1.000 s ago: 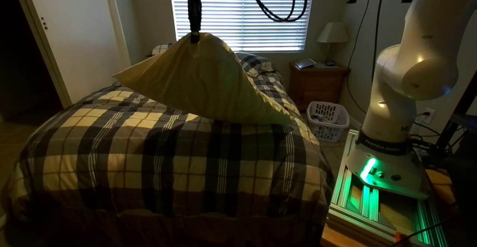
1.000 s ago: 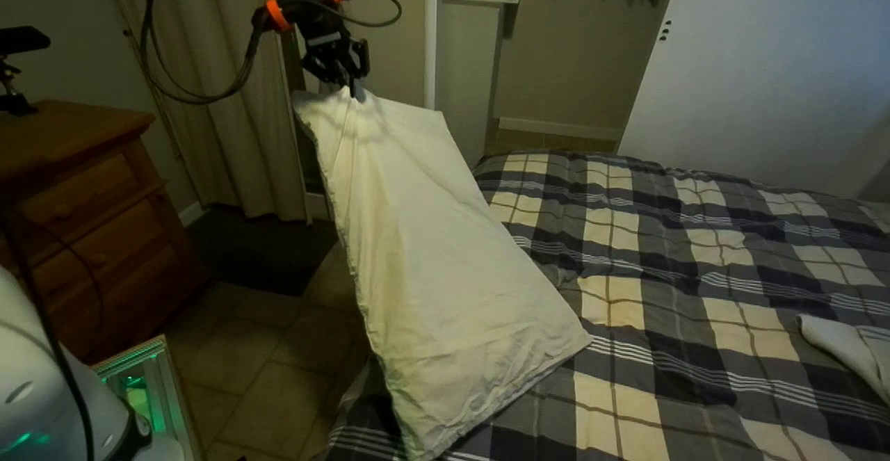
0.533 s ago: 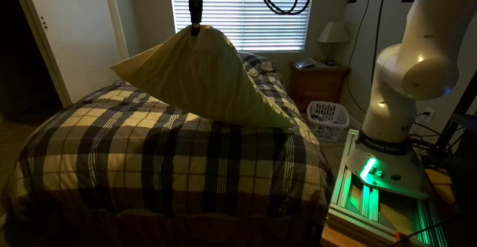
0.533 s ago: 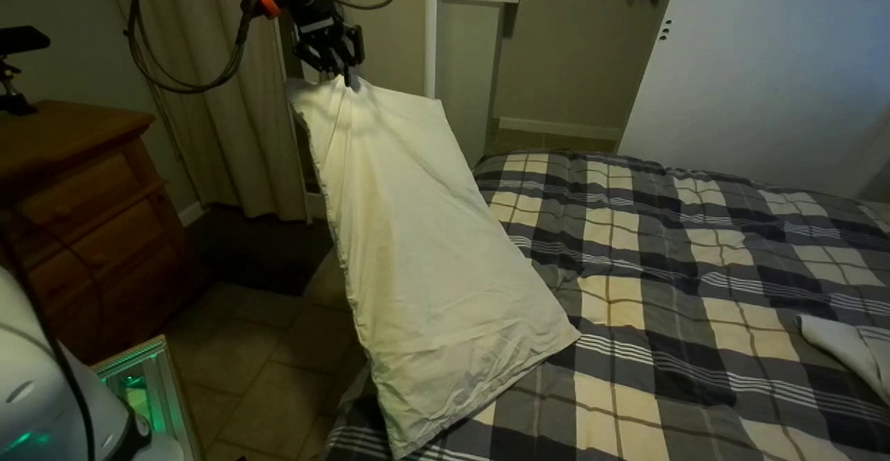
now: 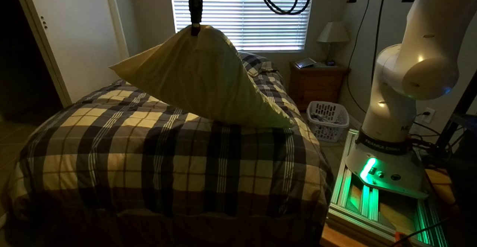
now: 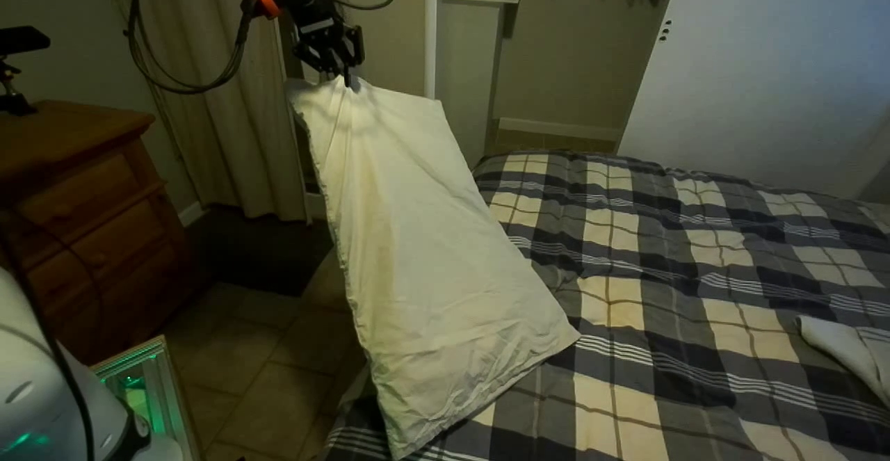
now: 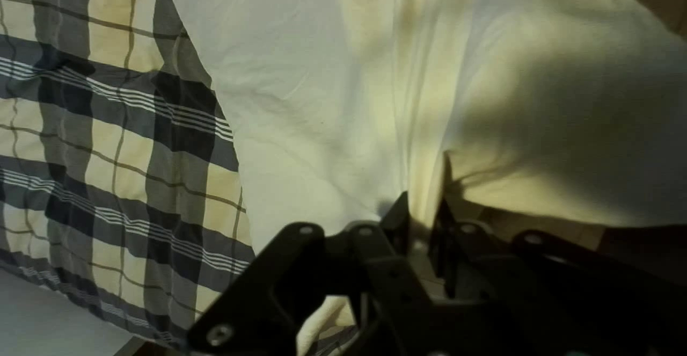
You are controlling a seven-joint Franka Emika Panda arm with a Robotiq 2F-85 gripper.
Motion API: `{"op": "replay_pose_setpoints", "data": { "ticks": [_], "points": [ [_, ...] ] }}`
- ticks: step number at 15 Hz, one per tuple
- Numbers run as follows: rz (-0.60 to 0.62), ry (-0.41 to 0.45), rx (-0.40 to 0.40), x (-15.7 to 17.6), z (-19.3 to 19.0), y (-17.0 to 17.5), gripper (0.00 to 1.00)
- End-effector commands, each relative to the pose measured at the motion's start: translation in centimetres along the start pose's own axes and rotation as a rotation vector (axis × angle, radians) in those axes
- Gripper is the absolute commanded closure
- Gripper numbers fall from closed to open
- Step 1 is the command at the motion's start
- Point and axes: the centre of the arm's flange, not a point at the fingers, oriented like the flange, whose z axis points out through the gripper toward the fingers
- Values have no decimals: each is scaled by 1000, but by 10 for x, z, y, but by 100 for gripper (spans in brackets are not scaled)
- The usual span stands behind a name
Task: Flip the white pillow over.
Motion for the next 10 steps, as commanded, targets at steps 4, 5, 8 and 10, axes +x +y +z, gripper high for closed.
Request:
{"op": "replay_pose_setpoints", "data": {
  "ticks": [4,5,8,10],
  "points": [
    [0,0,0,0,0,0,92],
    [0,0,0,0,0,0,92],
    [-17,7,4,7,-3,-4,98],
    [-38,17,12,15,-8,-14,98]
  ]
}}
